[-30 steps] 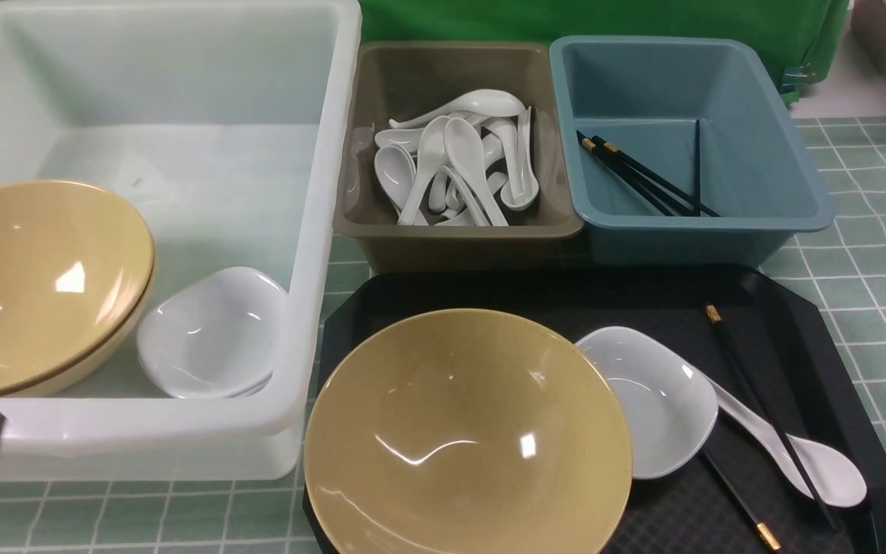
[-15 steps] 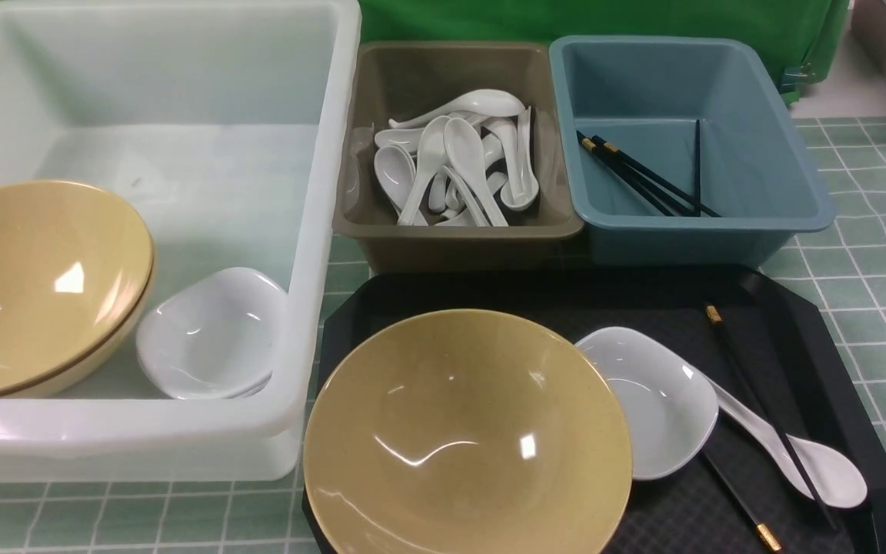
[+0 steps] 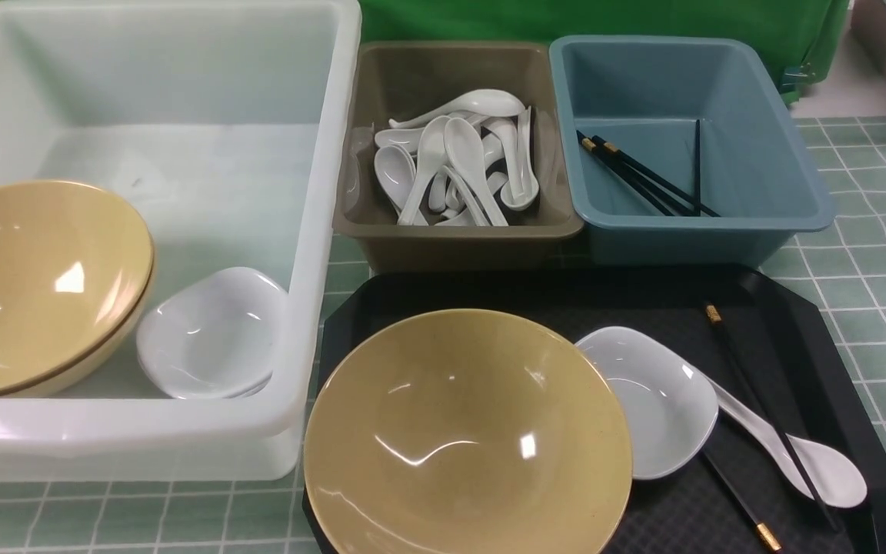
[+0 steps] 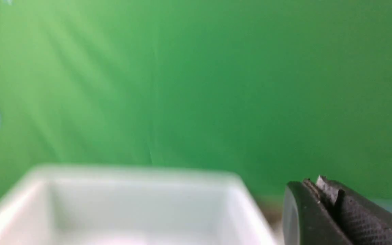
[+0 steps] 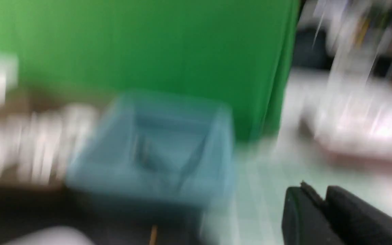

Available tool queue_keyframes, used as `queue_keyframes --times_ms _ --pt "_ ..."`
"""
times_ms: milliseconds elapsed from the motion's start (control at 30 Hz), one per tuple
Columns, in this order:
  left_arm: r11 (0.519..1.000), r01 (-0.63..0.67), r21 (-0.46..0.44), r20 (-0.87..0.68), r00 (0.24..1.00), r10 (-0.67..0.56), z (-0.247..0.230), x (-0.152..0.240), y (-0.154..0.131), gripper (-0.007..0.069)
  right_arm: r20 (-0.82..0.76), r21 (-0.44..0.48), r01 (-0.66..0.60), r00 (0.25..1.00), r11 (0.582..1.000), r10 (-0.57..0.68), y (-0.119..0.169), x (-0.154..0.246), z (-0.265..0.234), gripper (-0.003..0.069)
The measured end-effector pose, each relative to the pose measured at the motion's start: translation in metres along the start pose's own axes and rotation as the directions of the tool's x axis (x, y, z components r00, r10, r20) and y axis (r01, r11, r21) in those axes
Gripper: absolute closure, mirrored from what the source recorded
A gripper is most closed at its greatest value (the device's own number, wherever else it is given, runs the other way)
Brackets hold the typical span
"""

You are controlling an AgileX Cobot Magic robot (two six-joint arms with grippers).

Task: On blue table put chopsticks spoon bowls plates into blue grey white boxes.
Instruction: 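Grasp the large bowl on the tray by its rim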

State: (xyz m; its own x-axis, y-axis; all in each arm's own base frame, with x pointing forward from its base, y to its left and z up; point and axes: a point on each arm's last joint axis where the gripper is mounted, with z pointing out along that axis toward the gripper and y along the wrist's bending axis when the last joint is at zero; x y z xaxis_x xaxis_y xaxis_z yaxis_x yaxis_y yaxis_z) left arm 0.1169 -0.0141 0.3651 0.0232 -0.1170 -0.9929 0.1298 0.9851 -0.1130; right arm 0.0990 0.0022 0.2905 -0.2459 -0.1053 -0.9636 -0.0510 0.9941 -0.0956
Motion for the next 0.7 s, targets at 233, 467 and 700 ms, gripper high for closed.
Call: queue_keyframes --times_ms 233,467,700 --pt "0.986 0.082 0.145 -0.6 0.8 0.022 0.052 0.003 -0.019 0.0624 -0.427 -0.144 -0.001 0.902 0.99 -0.061 0.012 0.036 0.021 0.0531" --pt "0.875 0.299 0.38 -0.802 0.577 0.151 0.099 0.004 -0.051 0.0624 -0.418 -0.391 0.029 0.885 0.92 -0.206 0.037 0.038 0.031 0.062" --pt "0.706 0.331 0.626 -0.765 0.435 0.474 0.129 0.044 -0.136 0.0624 -0.342 -0.513 0.094 0.889 0.853 -0.303 0.056 0.037 0.036 0.0622"
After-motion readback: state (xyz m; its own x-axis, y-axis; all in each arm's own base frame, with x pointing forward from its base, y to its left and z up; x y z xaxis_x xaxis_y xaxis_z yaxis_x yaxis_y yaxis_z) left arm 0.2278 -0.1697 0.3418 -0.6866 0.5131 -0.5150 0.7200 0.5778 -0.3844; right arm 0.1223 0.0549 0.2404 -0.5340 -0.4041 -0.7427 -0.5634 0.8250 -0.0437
